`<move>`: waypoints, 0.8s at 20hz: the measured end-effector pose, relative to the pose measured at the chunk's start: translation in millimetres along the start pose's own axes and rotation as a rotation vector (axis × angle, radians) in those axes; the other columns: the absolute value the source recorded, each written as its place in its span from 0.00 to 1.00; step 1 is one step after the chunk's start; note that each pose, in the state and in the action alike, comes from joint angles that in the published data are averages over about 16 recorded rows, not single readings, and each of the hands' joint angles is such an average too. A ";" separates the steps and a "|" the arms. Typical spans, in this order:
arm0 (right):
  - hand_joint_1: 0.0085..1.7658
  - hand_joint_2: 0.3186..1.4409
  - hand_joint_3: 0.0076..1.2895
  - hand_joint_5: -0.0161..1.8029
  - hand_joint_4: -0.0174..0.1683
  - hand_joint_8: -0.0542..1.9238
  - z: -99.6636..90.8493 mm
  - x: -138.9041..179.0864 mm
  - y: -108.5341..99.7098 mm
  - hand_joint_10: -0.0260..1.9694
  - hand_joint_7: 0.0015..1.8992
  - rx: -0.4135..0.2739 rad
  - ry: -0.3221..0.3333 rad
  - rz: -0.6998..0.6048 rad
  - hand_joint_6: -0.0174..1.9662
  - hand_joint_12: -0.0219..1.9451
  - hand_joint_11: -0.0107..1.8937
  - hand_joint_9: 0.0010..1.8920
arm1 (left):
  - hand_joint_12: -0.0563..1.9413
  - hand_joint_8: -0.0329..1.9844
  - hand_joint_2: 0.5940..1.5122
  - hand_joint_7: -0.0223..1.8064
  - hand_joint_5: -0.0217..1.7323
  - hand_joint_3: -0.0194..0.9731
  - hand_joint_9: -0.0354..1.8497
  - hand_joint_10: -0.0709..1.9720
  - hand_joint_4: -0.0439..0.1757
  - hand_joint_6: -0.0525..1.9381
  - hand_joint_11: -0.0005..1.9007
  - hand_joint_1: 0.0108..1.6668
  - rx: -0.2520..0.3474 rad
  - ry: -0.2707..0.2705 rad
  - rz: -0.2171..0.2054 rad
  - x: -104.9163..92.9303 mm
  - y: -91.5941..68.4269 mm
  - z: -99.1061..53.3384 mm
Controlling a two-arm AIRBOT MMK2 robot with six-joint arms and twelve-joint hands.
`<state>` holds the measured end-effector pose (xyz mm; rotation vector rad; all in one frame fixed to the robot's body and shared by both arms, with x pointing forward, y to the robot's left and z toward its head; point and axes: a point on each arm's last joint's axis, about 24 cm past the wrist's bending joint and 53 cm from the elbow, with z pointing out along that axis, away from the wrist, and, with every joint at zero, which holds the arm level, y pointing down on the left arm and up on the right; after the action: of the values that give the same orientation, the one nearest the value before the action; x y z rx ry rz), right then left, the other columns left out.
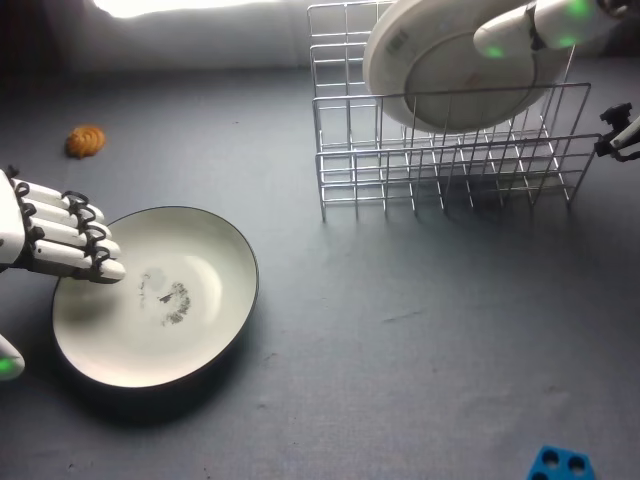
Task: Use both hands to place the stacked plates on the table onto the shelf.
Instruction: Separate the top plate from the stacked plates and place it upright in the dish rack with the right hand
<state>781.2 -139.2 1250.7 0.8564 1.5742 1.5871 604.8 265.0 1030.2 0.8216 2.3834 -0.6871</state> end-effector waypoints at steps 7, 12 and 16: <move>0.72 0.68 0.00 0.44 0.17 0.63 1.7 -1.2 -6.4 0.38 0.46 -0.003 -0.001 0.010 0.61 0.76 0.32 0.49 | 0.03 0.01 0.57 0.03 0.02 0.02 0.03 0.03 0.20 0.03 0.01 0.00 -0.011 -0.001 0.002 -0.4 4.9 -1.3; 0.71 0.69 0.00 0.44 0.17 0.62 2.3 -0.9 -7.8 0.38 0.46 -0.010 0.000 0.016 0.61 0.76 0.32 0.48 | 0.03 0.01 0.57 0.03 0.02 0.02 0.02 0.03 0.20 0.03 0.01 0.00 -0.014 -0.001 0.001 -0.6 6.8 -2.0; 0.71 0.69 0.00 0.44 0.17 0.62 2.5 -0.4 -8.4 0.38 0.46 -0.014 0.002 0.016 0.61 0.76 0.32 0.48 | 0.03 0.01 0.57 0.03 0.02 0.02 0.02 0.03 0.20 0.03 0.01 0.00 -0.014 -0.001 0.001 -0.7 7.7 -2.3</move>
<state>783.9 -138.4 1242.4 0.8620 1.5600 1.6089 609.7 271.5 1030.2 0.8160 2.3841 -0.6691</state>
